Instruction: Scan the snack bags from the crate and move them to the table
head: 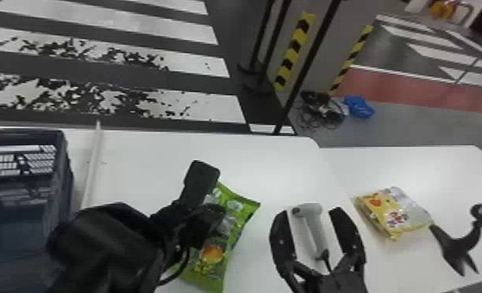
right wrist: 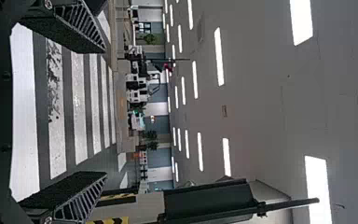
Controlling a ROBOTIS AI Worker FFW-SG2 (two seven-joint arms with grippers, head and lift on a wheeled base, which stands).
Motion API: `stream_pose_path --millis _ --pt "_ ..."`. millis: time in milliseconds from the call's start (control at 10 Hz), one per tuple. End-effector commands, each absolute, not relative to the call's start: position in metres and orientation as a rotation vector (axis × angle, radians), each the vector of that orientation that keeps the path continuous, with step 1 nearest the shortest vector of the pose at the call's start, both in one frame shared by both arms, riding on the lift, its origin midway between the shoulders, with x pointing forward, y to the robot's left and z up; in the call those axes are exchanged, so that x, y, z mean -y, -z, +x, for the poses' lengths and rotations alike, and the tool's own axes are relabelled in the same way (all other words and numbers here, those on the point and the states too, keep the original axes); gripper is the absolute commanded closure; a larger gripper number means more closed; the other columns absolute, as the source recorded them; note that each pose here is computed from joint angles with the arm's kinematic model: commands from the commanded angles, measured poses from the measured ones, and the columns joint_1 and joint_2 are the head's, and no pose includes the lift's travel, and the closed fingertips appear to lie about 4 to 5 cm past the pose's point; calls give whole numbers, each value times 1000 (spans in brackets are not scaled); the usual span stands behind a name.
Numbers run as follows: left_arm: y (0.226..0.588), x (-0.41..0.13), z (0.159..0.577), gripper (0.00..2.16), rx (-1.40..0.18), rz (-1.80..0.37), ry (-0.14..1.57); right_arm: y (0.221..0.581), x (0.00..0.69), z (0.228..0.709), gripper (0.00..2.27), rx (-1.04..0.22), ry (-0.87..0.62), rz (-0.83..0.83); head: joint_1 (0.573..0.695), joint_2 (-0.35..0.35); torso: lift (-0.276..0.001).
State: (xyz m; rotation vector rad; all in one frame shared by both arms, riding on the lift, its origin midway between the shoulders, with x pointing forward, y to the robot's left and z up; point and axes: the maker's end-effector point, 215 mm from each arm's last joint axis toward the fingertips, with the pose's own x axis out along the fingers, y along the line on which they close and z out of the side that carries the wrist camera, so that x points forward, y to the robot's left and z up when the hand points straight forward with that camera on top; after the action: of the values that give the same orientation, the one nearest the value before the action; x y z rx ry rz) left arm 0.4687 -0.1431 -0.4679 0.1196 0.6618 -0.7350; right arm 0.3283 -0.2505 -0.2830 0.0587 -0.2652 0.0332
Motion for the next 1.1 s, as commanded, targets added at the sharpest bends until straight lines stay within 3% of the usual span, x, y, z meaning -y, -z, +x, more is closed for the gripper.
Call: stream_pose_path --millis 0,100,400,600,800,1000 --pt "460 146 473 1109 -641 124 734 281 253 327 56 270 -30 57 695 -350 -95" --pt "454 146 475 -2 -631 128 733 280 255 326 56 272 -26 56 695 -350 -95" --pt "427 144 481 33 -550 152 688 280 255 326 56 272 -28 56 695 -350 -95" --pt "381 129 494 33 -467 102 635 280 254 326 56 272 -29 56 695 -350 -95" --pt "352 83 514 33 -424 46 540 282 255 327 56 269 -28 56 695 -350 -95" --pt "349 7 528 33 -401 54 427 286 254 331 56 266 -30 59 695 -350 -95"
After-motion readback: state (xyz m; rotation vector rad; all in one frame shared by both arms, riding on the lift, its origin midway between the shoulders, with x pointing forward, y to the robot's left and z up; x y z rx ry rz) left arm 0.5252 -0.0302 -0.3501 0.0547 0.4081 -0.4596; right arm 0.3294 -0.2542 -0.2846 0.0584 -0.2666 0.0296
